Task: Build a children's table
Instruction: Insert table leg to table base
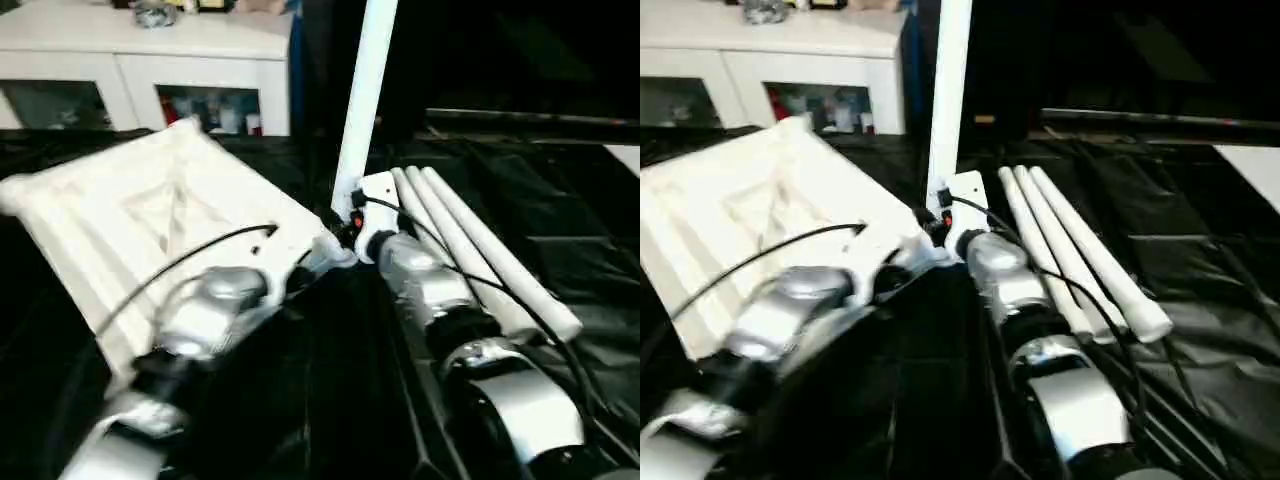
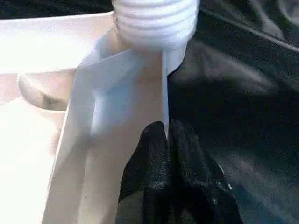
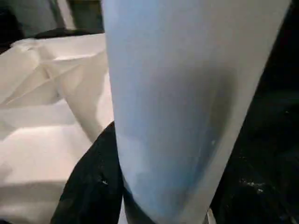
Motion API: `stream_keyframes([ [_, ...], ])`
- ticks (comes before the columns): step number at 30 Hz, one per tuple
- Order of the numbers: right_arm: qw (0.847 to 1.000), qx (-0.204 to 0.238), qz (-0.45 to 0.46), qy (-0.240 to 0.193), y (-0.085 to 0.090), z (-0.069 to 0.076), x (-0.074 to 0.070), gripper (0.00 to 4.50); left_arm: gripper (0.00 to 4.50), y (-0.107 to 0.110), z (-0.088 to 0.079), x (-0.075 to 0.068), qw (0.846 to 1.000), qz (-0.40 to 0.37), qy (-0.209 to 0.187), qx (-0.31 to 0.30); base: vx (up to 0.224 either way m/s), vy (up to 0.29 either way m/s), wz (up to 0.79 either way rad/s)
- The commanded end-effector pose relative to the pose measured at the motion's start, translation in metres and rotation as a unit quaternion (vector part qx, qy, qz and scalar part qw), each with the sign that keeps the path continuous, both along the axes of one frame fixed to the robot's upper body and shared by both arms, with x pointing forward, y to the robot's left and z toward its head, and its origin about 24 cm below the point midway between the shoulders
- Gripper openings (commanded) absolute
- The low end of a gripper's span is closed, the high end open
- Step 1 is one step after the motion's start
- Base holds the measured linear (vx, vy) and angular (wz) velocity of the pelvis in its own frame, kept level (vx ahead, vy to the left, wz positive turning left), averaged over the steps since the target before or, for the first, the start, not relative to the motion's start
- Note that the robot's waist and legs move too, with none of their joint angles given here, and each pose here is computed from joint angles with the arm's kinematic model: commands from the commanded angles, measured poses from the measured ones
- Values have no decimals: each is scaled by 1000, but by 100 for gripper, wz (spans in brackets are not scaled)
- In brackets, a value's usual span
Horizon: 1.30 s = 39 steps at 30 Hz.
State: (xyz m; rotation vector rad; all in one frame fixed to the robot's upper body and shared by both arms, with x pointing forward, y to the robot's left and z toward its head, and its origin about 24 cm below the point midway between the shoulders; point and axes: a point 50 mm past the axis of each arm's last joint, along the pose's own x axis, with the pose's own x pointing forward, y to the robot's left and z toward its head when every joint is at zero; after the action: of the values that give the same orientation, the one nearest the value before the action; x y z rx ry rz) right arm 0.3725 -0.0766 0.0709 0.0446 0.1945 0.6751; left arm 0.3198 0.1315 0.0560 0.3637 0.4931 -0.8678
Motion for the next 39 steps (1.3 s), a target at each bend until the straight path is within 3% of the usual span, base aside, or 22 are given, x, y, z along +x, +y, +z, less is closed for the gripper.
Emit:
stream_keyframes([
  [1,993,-32,11,113,-15,-49,-21,189,0,-3,15,-4,998,-60,-25,-12,52,-11,3],
  [6,991,-7,115,73,-25,-27,-22,189,0,8,23,-25,985,-168,-9,-26,23,-7,1],
  [13,972,-18,223,69,-36,-19,-31,189,0,11,26,-26,982,-185,-10,-24,0,0,0],
  [18,964,-26,252,84,-37,-22,-35,189,0,9,27,-27,980,-198,-11,-31,0,0,0],
  [23,953,-61,277,104,-41,-33,-43,189,0,10,27,-26,980,-198,-17,-26,0,0,0],
  [28,951,-83,281,101,-43,-37,-45,189,0,10,27,-24,981,-193,-22,-22,0,0,0],
  [34,968,0,229,104,-43,-26,-35,189,0,11,28,-22,981,-189,-21,-25,0,0,0],
  [39,976,60,180,104,-56,-25,-34,189,0,11,27,-21,982,-183,-25,-26,0,0,0],
])
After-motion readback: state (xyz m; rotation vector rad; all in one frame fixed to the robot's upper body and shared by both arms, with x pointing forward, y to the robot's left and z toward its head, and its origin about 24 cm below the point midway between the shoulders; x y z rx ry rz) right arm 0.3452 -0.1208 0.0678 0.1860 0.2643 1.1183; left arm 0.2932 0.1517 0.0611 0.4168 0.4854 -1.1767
